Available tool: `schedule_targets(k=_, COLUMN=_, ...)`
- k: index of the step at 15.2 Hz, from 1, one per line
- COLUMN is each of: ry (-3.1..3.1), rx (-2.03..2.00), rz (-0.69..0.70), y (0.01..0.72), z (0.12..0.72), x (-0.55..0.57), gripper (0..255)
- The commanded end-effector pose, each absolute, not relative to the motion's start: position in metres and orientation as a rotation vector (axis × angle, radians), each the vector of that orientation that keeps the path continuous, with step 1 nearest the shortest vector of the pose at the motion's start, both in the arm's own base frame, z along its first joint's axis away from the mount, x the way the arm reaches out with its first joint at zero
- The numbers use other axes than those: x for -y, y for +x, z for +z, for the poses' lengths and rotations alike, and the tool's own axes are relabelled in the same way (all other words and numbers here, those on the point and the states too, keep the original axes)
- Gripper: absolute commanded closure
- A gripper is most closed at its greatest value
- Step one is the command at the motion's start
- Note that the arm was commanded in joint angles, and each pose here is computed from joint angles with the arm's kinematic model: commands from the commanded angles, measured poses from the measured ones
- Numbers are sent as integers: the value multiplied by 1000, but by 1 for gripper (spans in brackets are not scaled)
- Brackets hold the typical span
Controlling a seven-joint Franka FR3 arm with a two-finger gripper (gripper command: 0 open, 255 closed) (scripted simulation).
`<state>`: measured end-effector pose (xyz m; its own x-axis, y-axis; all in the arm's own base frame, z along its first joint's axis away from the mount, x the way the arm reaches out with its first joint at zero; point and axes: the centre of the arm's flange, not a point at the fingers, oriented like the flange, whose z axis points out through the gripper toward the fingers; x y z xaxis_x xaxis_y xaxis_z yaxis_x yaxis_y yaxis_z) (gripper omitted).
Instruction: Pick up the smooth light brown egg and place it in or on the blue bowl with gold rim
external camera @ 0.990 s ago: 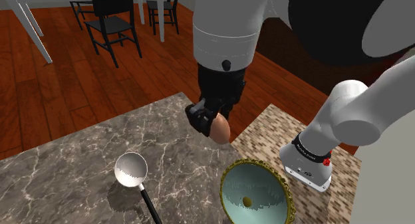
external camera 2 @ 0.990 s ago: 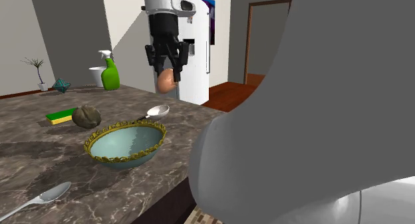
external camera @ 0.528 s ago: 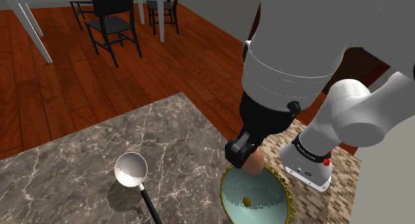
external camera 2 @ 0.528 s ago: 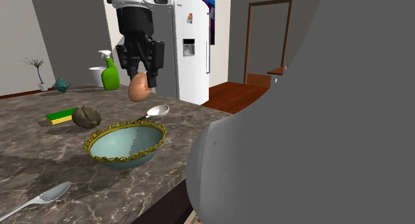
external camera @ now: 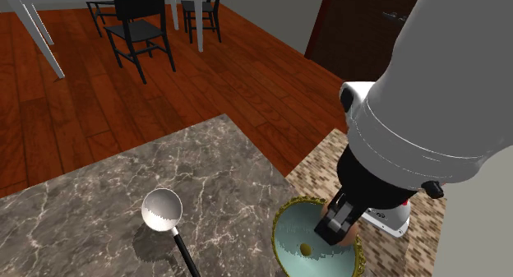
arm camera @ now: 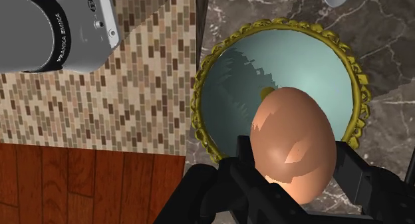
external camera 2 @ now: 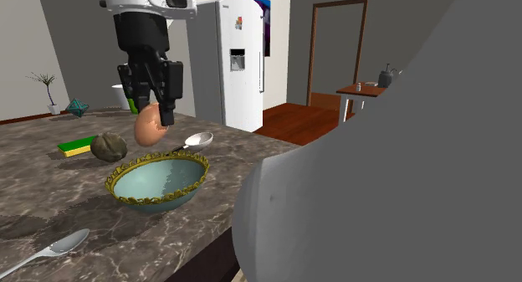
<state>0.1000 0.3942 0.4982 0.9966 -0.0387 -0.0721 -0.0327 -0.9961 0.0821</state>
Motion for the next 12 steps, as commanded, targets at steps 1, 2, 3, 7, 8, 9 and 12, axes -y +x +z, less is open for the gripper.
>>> schedule_targets(k=1, ry=3058, rx=55, rz=-113, y=99, z=488, x=-394, gripper=255)
schedule_targets(k=2, ry=3058, rx=55, rz=-113, y=99, z=483, x=-394, gripper=255)
schedule_targets(k=3, ry=3058, rx=55, rz=-113, y=99, z=477, x=-394, gripper=255)
schedule_targets(k=7, ry=3058, rx=55, rz=-113, y=99, z=456, x=-394, gripper=255)
schedule_targets(k=8, ry=3058, rx=55, rz=-113, y=99, z=451, x=-394, gripper=255)
schedule_targets(k=9, ry=3058, rx=55, rz=-113, y=99, z=446, x=-394, gripper=255)
schedule_targets(k=12, ry=3058, rx=55, rz=-113, y=99, z=435, x=-394, gripper=255)
